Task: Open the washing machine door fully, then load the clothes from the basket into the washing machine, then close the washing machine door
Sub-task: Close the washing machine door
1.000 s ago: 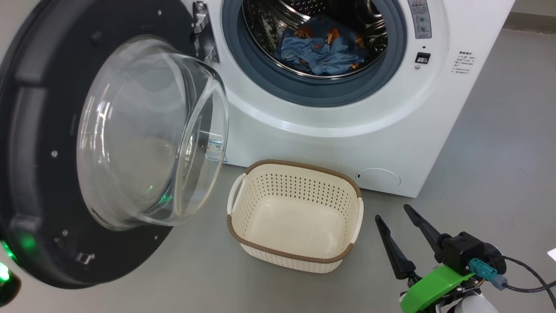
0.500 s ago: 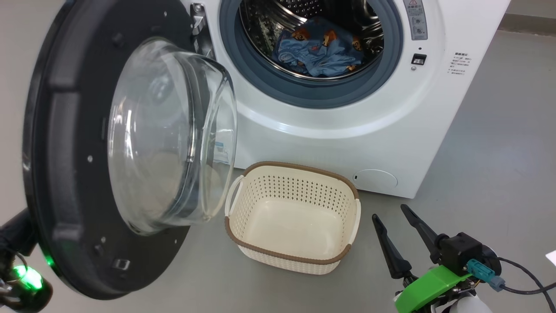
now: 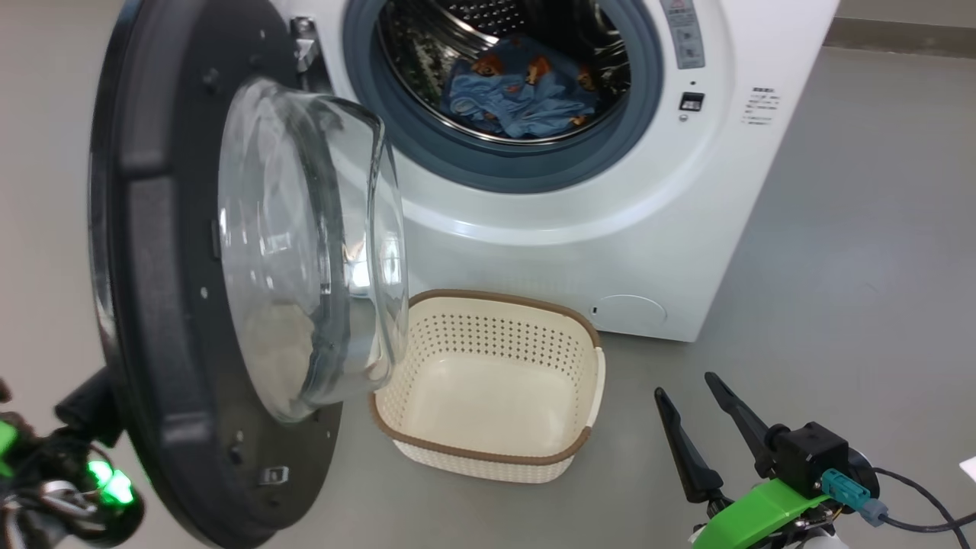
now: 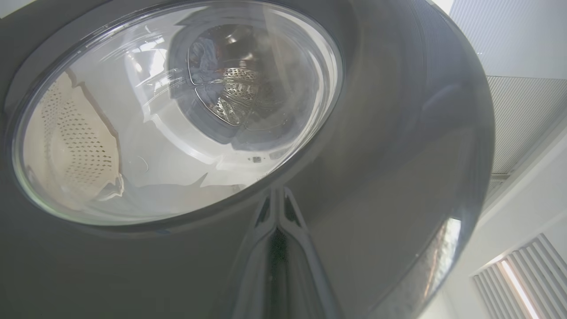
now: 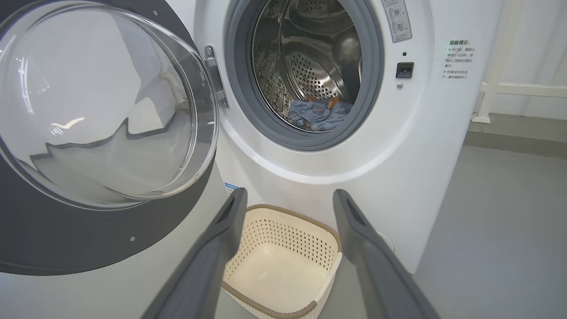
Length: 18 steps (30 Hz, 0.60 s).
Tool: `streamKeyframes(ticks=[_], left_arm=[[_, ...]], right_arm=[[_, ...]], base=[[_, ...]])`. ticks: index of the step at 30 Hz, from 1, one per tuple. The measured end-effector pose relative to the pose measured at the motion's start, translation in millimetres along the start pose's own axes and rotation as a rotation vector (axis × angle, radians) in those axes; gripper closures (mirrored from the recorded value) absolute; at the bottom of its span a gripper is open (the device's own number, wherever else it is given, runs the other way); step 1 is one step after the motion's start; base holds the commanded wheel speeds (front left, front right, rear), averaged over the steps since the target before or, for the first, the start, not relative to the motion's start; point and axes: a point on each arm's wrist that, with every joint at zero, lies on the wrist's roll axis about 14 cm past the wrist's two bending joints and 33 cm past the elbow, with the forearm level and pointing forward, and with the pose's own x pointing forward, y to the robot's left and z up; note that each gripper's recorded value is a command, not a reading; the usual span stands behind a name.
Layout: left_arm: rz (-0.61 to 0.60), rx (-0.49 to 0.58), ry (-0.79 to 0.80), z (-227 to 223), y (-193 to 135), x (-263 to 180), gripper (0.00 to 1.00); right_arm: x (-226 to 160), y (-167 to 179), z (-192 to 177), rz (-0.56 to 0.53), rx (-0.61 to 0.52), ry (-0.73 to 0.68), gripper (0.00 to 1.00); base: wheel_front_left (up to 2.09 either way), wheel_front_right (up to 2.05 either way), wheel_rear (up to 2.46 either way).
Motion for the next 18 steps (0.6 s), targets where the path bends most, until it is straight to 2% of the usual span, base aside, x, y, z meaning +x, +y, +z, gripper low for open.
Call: streamKeyframes(ticks=[9,18], left_arm=[[-0.091,-0.044,0.037,-45,-3,43,1.0],[-0.088,-0.048,0.068,-85,10,86,1.0]], right_arm=[[-14,-16,2,-0.056,-0.004,-0.005,0.0],[-30,-36,6,-0.123,-0.013,-0.011,0.0]], base=[[0.0,0.0,0.0],[0.0,0.0,0.0]])
